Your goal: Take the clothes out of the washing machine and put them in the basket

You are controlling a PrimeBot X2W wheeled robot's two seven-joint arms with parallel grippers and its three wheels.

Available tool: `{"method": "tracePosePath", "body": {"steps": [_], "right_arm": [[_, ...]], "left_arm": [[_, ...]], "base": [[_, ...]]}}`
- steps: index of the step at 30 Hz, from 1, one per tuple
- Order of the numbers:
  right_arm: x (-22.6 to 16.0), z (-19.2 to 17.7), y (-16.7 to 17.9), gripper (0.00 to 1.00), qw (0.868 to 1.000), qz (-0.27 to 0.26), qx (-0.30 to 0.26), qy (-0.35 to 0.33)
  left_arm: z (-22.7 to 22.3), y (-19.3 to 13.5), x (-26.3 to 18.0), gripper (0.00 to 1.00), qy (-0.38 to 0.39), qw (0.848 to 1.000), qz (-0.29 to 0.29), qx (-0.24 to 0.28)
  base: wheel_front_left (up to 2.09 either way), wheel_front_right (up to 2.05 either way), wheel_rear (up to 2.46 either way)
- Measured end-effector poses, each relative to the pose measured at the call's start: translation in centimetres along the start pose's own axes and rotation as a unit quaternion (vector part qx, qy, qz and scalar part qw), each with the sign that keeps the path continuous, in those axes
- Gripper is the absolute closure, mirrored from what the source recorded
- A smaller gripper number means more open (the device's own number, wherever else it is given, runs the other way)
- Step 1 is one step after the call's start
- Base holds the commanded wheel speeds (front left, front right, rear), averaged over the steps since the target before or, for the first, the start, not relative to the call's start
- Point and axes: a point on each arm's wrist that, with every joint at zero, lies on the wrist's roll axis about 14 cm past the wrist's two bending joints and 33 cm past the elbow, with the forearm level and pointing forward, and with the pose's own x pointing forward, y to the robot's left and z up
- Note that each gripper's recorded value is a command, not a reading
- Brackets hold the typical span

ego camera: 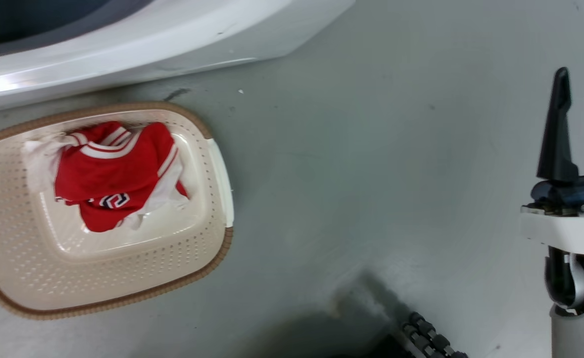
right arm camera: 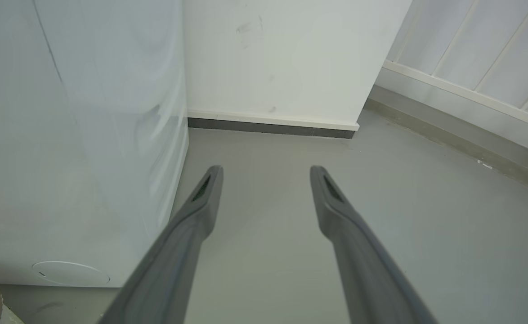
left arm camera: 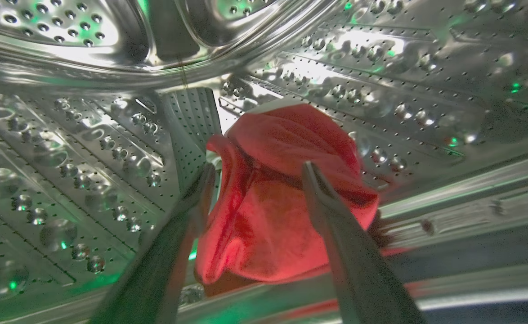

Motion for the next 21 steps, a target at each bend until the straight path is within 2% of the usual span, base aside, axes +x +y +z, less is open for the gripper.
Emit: {"method": "tracePosePath", "body": {"steps": [8,11,20,21], "right_arm": [[-0.7,-2.0,0.0,0.0,0.999,0.001,-0.002,0.034],[-0.9,-2.8,0.1,0.0,0.999,0.002,0.002,0.044],[-1.0,-3.4,0.1,0.0,0.999,0.0,0.007,0.053],[-1.0,-3.5,0.1,0.0,0.999,0.0,0.007,0.054]], "left_arm": [[-3.6,-0.6,4.3,0.0,0.092,0.996,-0.006,-0.02],[-6.1,-1.2,5.4,0.0,0.138,0.99,-0.011,-0.008],[-7.8,-0.3,6.4,0.0,0.175,0.984,0.003,0.011],[-8.0,-0.2,6.4,0.56,0.179,0.984,0.004,0.011]], "base": [[0.0,0.0,0.0],[0.0,0.0,0.0],[0.0,0.0,0.0],[0.0,0.0,0.0]]}}
